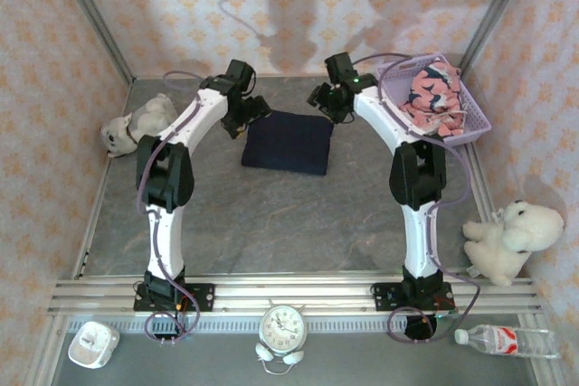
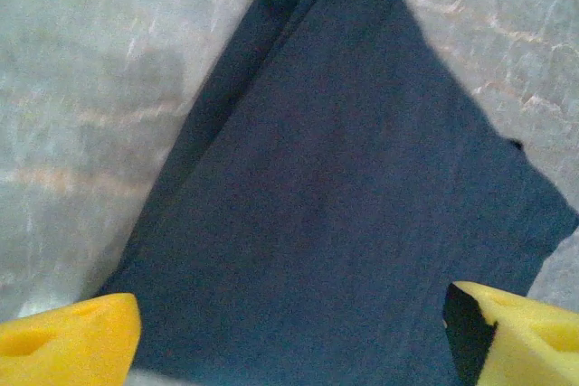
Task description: Fold and stack the mixed laundry pile
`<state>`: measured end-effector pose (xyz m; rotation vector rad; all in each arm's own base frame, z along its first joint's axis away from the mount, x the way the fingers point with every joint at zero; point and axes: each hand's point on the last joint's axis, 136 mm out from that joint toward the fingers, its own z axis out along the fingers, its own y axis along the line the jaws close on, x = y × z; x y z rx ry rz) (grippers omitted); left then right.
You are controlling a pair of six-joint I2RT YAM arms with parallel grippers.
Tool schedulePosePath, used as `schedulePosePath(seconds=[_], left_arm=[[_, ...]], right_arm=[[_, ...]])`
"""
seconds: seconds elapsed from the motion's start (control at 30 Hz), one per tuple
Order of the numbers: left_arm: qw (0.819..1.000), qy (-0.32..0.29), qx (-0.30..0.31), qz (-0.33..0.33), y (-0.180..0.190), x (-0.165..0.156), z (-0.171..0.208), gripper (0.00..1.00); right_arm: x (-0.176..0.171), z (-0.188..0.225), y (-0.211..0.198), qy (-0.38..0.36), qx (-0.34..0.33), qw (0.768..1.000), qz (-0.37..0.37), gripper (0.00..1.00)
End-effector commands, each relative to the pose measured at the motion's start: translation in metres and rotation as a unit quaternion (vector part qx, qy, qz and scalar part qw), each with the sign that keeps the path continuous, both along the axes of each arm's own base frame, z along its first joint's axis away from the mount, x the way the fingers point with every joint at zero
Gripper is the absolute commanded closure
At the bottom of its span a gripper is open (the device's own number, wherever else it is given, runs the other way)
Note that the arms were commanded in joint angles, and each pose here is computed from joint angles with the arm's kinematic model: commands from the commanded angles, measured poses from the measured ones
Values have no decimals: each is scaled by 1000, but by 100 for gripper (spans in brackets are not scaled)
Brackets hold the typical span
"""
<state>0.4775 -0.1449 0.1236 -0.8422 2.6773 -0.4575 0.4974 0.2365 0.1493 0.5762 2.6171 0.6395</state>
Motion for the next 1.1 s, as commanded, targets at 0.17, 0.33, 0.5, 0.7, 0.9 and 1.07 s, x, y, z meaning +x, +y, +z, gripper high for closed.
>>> schedulePosePath(seconds=[0.17, 0.33, 0.5, 0.7, 0.9, 1.07], left_arm=[[999, -22, -32, -19, -34, -19, -19, 52], [999, 34, 1, -1, -19, -30, -72, 57], [996, 88, 25, -6, -2, -53, -111, 57], [994, 105, 24, -33, 2, -63, -119, 57], [991, 95, 48, -86, 11, -40, -103, 52], [992, 37, -34, -112, -8, 2, -56, 30]], right_arm=[[-38, -49, 29, 55, 5, 997, 55, 49], [-41, -95, 19, 90, -27, 994, 51, 50], [-62, -125, 11, 126, -36, 990, 50, 50], [-112, -130, 17, 148, -35, 987, 47, 50], [-188, -105, 77, 151, 1, 986, 77, 50], [-201, -57, 99, 106, 11, 992, 70, 46]])
